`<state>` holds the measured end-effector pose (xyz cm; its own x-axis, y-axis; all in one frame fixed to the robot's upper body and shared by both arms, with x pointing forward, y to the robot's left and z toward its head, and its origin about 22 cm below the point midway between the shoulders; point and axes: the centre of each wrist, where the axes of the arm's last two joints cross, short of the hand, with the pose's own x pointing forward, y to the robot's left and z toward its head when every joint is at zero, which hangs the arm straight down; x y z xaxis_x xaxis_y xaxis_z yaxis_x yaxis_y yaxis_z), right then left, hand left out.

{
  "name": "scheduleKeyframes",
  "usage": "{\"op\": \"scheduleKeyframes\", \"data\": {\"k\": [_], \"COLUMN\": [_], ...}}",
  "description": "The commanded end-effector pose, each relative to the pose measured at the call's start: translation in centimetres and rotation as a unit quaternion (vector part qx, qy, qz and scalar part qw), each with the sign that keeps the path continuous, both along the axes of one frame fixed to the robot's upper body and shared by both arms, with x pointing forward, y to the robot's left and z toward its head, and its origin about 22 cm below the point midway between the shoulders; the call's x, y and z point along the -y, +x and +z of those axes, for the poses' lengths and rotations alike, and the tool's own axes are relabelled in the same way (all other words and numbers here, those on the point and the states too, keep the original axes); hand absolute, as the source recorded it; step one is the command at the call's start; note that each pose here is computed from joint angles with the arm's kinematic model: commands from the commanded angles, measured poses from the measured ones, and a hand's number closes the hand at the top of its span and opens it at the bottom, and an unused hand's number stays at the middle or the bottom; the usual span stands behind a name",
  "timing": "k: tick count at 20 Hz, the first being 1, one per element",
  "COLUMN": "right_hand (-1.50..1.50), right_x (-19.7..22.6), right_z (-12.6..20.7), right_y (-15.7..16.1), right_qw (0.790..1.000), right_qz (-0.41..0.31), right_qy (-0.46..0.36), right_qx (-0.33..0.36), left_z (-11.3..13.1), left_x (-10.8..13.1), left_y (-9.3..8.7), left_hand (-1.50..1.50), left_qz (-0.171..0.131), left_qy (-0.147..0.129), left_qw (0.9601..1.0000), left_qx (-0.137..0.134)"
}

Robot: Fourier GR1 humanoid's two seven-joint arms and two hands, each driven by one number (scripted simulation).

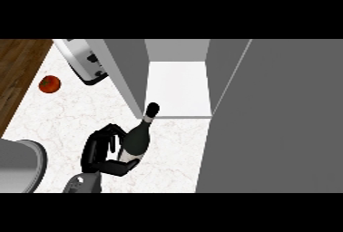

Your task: Pick up the wine, place it into the cabinet and close the cabinet

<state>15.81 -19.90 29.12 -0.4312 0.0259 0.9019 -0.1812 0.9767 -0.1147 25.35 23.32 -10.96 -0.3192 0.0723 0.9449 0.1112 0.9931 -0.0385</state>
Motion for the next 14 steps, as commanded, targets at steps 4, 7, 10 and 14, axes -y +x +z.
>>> {"op": "scheduleKeyframes", "data": {"k": [4, 7, 10, 14], "right_hand": [-1.50, -1.50, -1.50, -1.50], "right_x": [0.6, 0.8, 1.2, 1.7], "right_z": [0.1, -0.1, -0.3, -0.3], "right_y": [-3.0, -1.6, -3.1, -2.0], "right_qw": [0.999, 1.000, 0.999, 0.999], "right_qz": [0.034, 0.025, 0.040, 0.035], "right_qy": [-0.006, 0.001, 0.006, 0.008], "right_qx": [-0.008, -0.008, -0.006, -0.008], "left_z": [5.1, 7.8, 8.9, 13.7], "left_x": [2.9, 5.4, 6.5, 9.3], "left_y": [0.6, 2.5, 1.5, 2.1], "left_hand": [1.50, 1.50, 1.50, 1.50], "left_qz": [0.002, -0.028, -0.045, -0.056], "left_qy": [-0.009, -0.036, -0.060, -0.075], "left_qw": [0.9986, 0.9982, 0.9961, 0.9953], "left_qx": [0.052, 0.038, 0.047, 0.024]}}
